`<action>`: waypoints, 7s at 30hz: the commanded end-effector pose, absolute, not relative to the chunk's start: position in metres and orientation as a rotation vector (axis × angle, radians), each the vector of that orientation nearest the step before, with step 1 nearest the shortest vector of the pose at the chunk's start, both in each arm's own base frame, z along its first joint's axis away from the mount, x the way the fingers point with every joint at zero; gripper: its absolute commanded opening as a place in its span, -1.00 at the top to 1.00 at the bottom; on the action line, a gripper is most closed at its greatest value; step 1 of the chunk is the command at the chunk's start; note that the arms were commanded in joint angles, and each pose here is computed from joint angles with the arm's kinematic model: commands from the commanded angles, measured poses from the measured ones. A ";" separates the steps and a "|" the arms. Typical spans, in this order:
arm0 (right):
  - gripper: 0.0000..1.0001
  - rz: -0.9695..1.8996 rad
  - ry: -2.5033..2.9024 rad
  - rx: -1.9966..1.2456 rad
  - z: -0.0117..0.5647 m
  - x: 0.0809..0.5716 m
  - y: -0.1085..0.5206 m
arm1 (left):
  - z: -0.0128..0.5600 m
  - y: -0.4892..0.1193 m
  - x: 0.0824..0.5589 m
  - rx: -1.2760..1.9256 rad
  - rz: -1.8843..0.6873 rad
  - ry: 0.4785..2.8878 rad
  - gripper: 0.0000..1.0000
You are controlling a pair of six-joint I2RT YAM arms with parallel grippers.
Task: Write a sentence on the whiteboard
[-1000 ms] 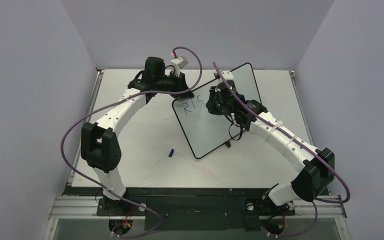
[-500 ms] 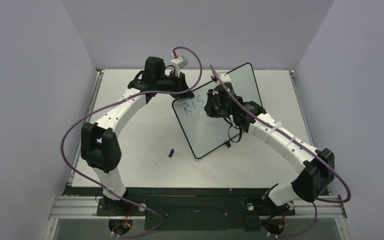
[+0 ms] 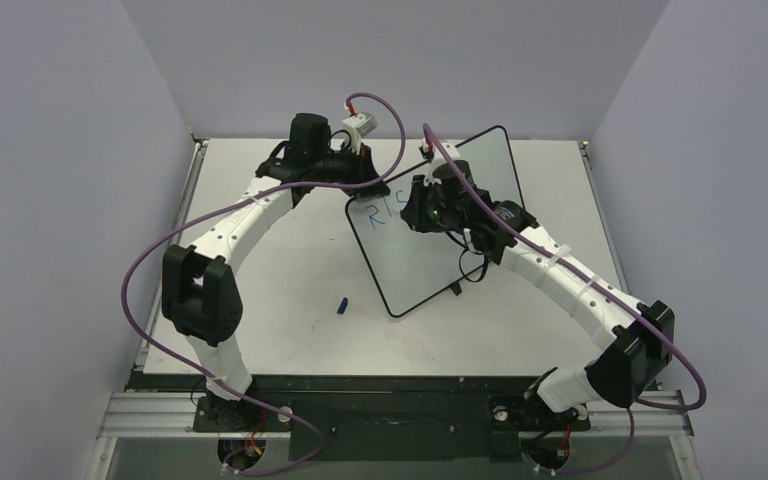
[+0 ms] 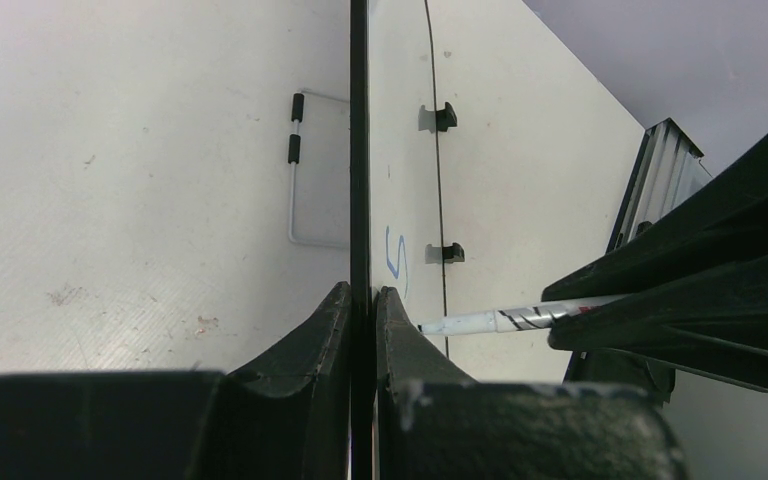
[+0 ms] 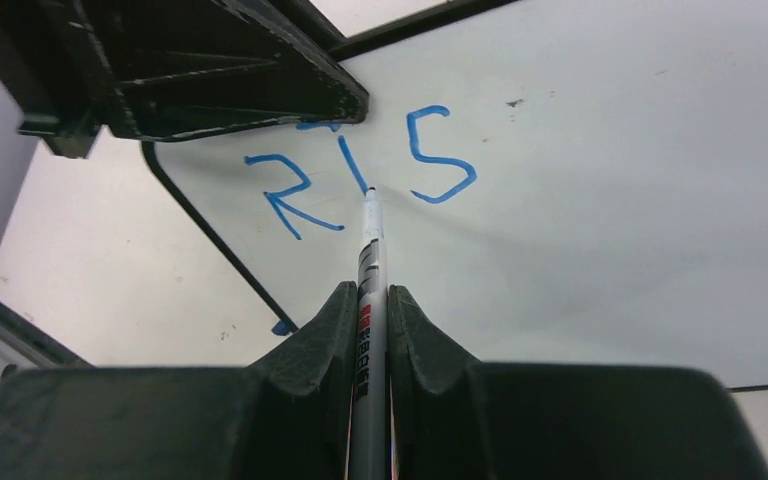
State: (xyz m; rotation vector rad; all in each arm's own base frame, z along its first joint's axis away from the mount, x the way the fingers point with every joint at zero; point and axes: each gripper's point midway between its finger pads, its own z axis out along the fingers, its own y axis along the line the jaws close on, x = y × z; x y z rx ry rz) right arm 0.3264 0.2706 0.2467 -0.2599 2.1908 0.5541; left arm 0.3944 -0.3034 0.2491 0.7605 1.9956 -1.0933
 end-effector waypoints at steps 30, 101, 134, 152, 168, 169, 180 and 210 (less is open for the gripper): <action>1.00 0.593 2.090 -0.093 0.266 0.368 0.241 | 0.286 -0.309 0.391 0.861 -1.045 1.825 1.00; 1.00 0.537 2.171 -0.111 0.233 0.359 0.247 | 0.287 -0.308 0.390 0.864 -1.041 1.824 1.00; 1.00 0.400 2.177 -0.033 0.233 0.370 0.205 | 0.290 -0.306 0.390 0.860 -1.026 1.819 1.00; 1.00 0.355 2.009 -0.003 0.305 0.358 0.173 | 0.287 -0.300 0.393 0.854 -0.993 1.829 1.00; 1.00 0.341 2.064 0.014 0.274 0.368 0.161 | 0.285 -0.299 0.394 0.851 -0.986 1.834 1.00; 1.00 0.351 2.067 0.012 0.273 0.370 0.163 | 0.285 -0.300 0.394 0.851 -0.987 1.834 1.00; 1.00 0.406 2.088 0.005 0.261 0.384 0.180 | 0.283 -0.300 0.395 0.851 -0.990 1.837 1.00; 1.00 0.519 2.041 -0.028 0.272 0.362 0.184 | 0.282 -0.300 0.395 0.850 -0.991 1.840 1.00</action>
